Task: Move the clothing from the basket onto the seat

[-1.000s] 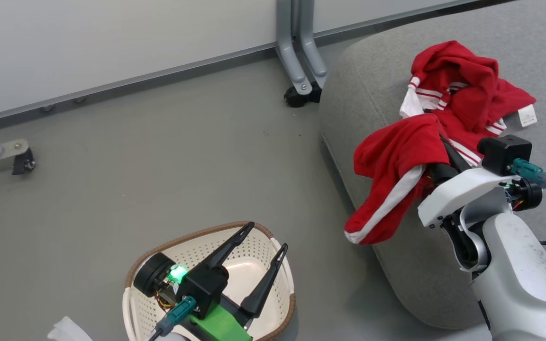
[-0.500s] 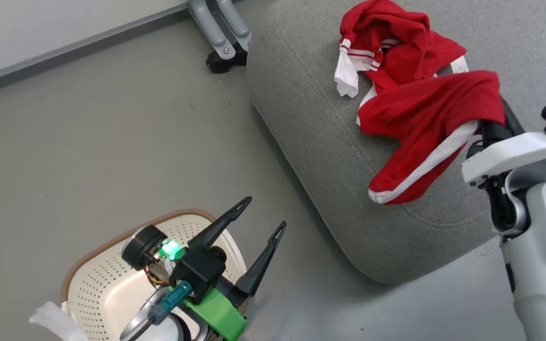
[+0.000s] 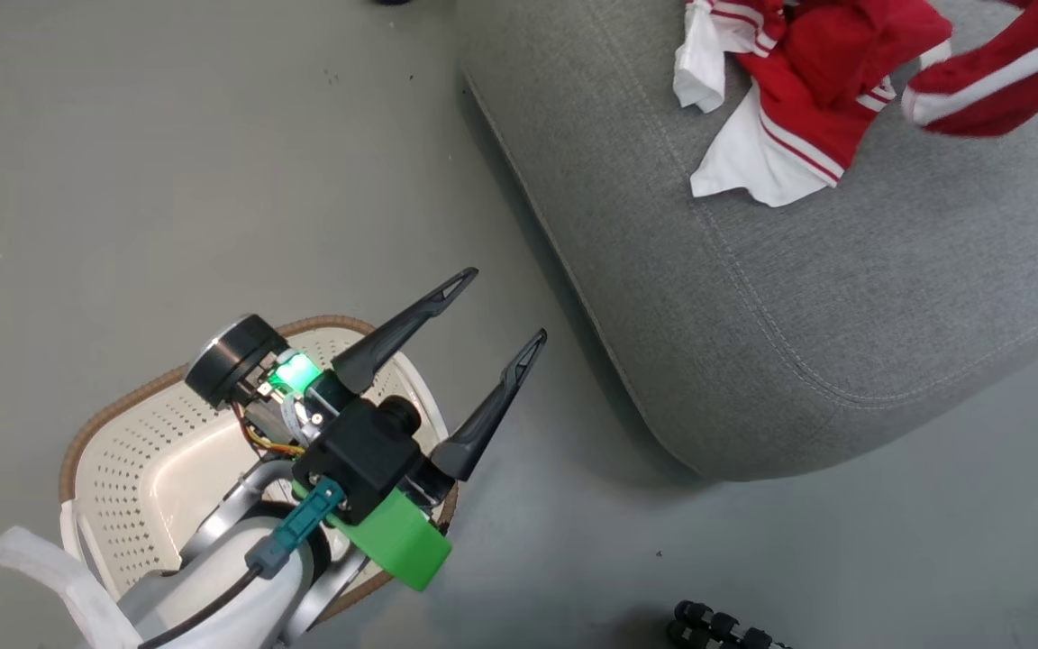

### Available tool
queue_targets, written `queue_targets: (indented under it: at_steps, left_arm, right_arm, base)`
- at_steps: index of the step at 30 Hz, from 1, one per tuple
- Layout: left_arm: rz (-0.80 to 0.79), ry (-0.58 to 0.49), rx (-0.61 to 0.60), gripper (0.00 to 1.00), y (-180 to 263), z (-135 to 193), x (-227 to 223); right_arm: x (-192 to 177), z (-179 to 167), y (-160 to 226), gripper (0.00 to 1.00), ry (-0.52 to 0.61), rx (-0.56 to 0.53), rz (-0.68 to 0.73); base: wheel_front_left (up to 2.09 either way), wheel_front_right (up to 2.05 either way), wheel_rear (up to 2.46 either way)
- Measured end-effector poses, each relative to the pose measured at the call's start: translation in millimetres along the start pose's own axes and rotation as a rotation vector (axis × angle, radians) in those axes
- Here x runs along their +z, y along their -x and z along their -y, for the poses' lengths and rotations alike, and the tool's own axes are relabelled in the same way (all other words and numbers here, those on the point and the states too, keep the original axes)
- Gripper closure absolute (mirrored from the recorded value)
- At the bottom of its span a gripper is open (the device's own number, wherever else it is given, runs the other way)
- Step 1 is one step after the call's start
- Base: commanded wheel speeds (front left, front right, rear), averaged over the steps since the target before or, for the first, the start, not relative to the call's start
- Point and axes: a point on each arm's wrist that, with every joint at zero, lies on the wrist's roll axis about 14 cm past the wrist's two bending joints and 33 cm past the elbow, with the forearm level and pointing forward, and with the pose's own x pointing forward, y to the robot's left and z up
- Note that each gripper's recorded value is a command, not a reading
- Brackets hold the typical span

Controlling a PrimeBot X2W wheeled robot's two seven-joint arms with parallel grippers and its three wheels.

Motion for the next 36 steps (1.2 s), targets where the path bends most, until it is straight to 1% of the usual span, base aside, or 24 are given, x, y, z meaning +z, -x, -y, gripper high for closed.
queue_targets:
  at_steps: [4, 7, 10, 12, 16, 17, 18, 19, 22, 26, 28, 32, 36]
  left_arm:
    - [0.007, 0.0, 0.03, 0.0, 4, -21, -8]
    - [0.013, 0.005, 0.05, 0.0, 7, -35, -15]
    - [0.009, 0.014, 0.076, 0.0, 12, -49, -26]
    - [-0.002, 0.024, 0.092, 0.0, 16, -57, -36]
    - [-0.028, 0.053, 0.123, 0.0, 23, -70, -58]
    - [-0.036, 0.059, 0.129, 0.0, 25, -71, -63]
    - [-0.044, 0.068, 0.137, 0.0, 28, -73, -68]
    - [-0.053, 0.074, 0.144, 0.0, 30, -75, -73]
    - [-0.076, 0.082, 0.166, 0.0, 37, -80, -83]
    - [-0.081, 0.079, 0.19, 0.0, 43, -84, -85]
    - [-0.074, 0.076, 0.199, 0.0, 43, -85, -82]
    - [-0.067, 0.081, 0.222, 0.0, 45, -83, -76]
    - [-0.057, 0.089, 0.262, 0.0, 49, -79, -67]
  right_arm:
    - [-2, -5, -31, 1.0, 0.019, -0.01, 0.015]
    - [-29, -3, -45, 1.0, 0.056, -0.034, -0.047]
    - [-76, -5, -51, 1.0, 0.074, -0.052, -0.152]
    - [-114, -15, -49, 1.0, 0.075, -0.049, -0.228]
    - [-191, -28, -31, 1.0, 0.069, -0.056, -0.379]
    - [-204, -28, -27, 0.76, 0.068, -0.063, -0.402]
    - [-219, -26, -20, 0.56, 0.079, -0.069, -0.436]
    - [-231, -27, -16, 0.0, 0.086, -0.071, -0.459]
    - [-254, -33, -7, 0.0, 0.098, -0.062, -0.492]
    - [-268, -34, 7, 0.0, 0.106, -0.055, -0.517]
    - [-267, -28, 14, 0.0, 0.126, -0.054, -0.522]
    - [-263, -24, 32, 0.0, 0.12, -0.054, -0.529]
    - [-249, -20, 51, 0.0, 0.114, -0.042, -0.515]
  base:
    - [0.0, 0.0, 0.0]
    - [0.0, 0.0, 0.0]
    - [0.0, 0.0, 0.0]
    - [0.0, 0.0, 0.0]
    - [0.0, 0.0, 0.0]
    - [0.0, 0.0, 0.0]
    - [0.0, 0.0, 0.0]
    - [0.0, 0.0, 0.0]
    - [0.0, 0.0, 0.0]
    - [0.0, 0.0, 0.0]
    - [0.0, 0.0, 0.0]
    - [0.0, 0.0, 0.0]
    - [0.0, 0.0, 0.0]
